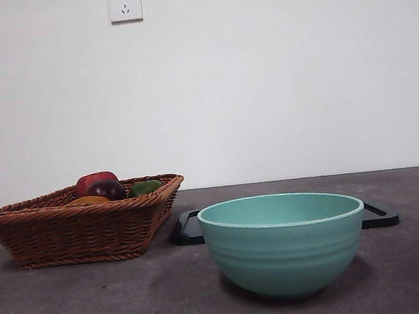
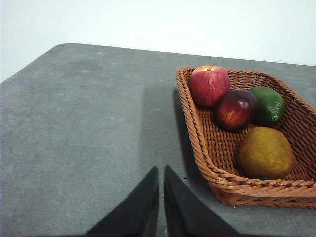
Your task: Pick up the wifruite, put it on the bowl, pick up the plate, put it on desk
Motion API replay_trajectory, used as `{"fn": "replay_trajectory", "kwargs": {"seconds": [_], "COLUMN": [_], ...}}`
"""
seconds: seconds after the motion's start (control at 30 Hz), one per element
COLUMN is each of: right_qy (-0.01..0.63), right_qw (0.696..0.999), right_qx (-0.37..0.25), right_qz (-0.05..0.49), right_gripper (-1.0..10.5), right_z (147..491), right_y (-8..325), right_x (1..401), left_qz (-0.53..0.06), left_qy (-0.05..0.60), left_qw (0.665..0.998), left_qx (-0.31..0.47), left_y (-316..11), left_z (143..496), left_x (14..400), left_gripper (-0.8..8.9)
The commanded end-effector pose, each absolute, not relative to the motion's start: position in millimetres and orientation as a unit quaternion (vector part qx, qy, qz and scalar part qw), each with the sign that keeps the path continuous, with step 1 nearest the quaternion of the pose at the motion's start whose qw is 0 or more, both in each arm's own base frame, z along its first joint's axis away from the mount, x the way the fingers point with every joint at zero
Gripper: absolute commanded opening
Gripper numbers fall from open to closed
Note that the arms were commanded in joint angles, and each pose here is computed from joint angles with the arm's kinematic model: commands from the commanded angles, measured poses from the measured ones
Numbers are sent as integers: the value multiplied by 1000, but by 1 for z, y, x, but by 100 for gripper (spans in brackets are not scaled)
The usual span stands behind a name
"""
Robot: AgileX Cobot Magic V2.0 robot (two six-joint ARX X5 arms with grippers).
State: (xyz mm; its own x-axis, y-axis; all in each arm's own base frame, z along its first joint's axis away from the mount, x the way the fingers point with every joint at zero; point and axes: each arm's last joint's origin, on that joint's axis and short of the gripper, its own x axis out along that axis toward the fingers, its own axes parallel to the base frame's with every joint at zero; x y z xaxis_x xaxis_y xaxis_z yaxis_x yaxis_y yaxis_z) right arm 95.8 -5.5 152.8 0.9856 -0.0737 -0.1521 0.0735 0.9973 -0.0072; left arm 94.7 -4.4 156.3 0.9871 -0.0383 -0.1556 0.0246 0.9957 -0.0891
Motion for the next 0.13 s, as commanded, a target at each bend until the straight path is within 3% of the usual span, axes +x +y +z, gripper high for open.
{"fn": "replay_trajectory", "kwargs": {"seconds": [0.03,0.13], "right_qy": [72,72], "right_qw": [997,997], "right_qx": [-5,-5], "right_qz": [-37,-37], "right_gripper": [15,15], "right_z": [152,152], "right_y": [-5,-5], "right_x": [96,96], "left_qz": [-15,-15], "left_qy": [90,90], "left_qw": [995,995], "left_qx": [-41,-41], "left_y": [-4,-4], "left_z": [149,149], "left_x": [96,96], "left_gripper": [16,16]}}
